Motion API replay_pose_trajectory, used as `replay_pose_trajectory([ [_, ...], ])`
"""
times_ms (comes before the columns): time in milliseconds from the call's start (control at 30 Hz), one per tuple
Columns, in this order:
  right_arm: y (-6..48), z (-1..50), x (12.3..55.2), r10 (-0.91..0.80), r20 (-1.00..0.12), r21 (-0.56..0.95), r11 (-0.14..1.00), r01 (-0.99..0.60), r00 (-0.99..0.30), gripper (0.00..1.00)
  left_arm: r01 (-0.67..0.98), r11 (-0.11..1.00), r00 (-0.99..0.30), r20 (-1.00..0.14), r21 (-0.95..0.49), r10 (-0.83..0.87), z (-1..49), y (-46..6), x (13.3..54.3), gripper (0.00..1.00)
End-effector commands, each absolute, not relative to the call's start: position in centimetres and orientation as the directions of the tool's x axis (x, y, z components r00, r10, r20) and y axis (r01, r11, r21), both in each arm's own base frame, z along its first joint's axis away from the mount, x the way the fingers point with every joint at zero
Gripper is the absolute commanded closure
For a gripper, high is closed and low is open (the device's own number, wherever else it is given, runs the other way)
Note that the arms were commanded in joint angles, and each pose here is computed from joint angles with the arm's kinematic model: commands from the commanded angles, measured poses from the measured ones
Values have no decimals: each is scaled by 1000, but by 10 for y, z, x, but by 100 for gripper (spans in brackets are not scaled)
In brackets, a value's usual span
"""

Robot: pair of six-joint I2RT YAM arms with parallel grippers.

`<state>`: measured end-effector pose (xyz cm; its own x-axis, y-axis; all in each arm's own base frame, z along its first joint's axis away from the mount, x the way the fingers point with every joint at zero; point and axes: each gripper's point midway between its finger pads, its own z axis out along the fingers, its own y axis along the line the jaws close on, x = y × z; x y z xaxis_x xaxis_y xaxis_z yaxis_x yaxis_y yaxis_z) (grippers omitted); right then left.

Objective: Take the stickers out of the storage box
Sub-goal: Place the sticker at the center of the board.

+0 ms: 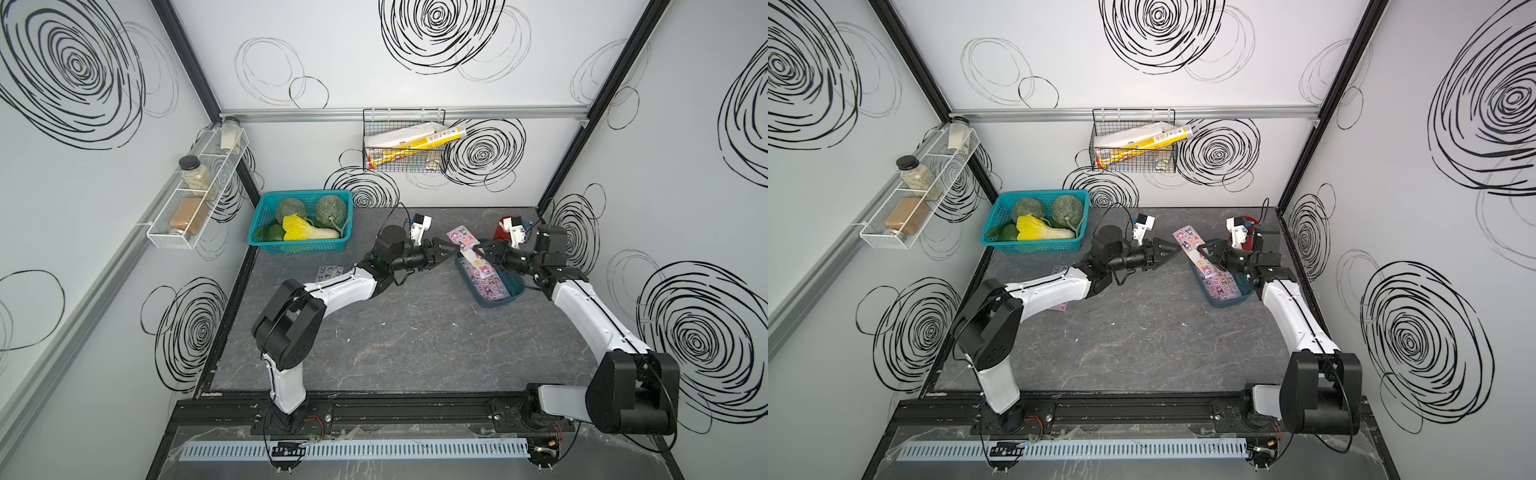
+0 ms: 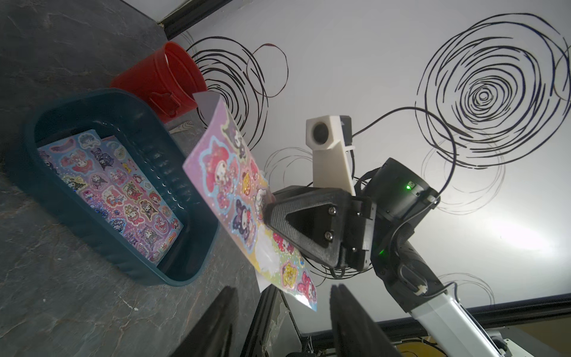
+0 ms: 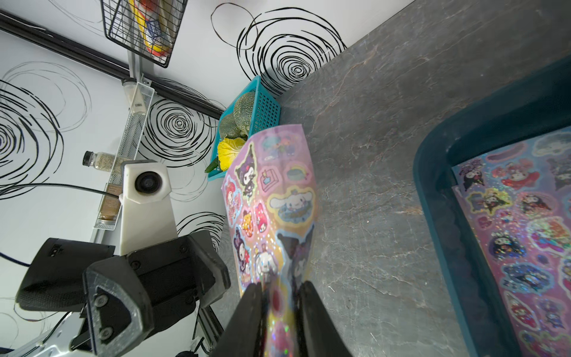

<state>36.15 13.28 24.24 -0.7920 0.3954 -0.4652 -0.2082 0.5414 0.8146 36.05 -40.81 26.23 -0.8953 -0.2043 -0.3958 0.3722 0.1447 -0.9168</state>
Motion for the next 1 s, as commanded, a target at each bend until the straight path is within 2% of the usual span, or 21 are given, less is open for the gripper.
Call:
replay_pose_trajectory([
  [0,139,259,358,402,-496,813,526,-248,-770,74,421,83,-879,-429,-903,-207,282,-416,361,48],
  [267,152,266,353,391,-497,818,509,-267,-775,74,422,78,-878,-429,-903,-211,284,-420,366,54],
  [333,156,265,352,383,-495,818,509,-269,-780,74,425,72,-876,-431,-902,-215,287,-420,366,60],
  [400,159,263,351,379,-492,818,509,-268,-784,74,429,71,-874,-434,-901,-217,288,-420,366,70],
  [567,162,263,348,380,-490,819,508,-266,-784,73,433,83,-870,-440,-898,-221,288,-417,365,75],
  [700,161,266,348,382,-495,816,514,-266,-781,72,440,100,-862,-451,-893,-232,289,-408,365,92],
  [767,160,268,347,385,-498,813,517,-266,-777,66,448,109,-854,-461,-887,-240,292,-401,364,98],
  [967,159,284,356,362,-528,785,553,-279,-769,30,477,194,-825,-513,-857,-238,291,-364,364,100],
])
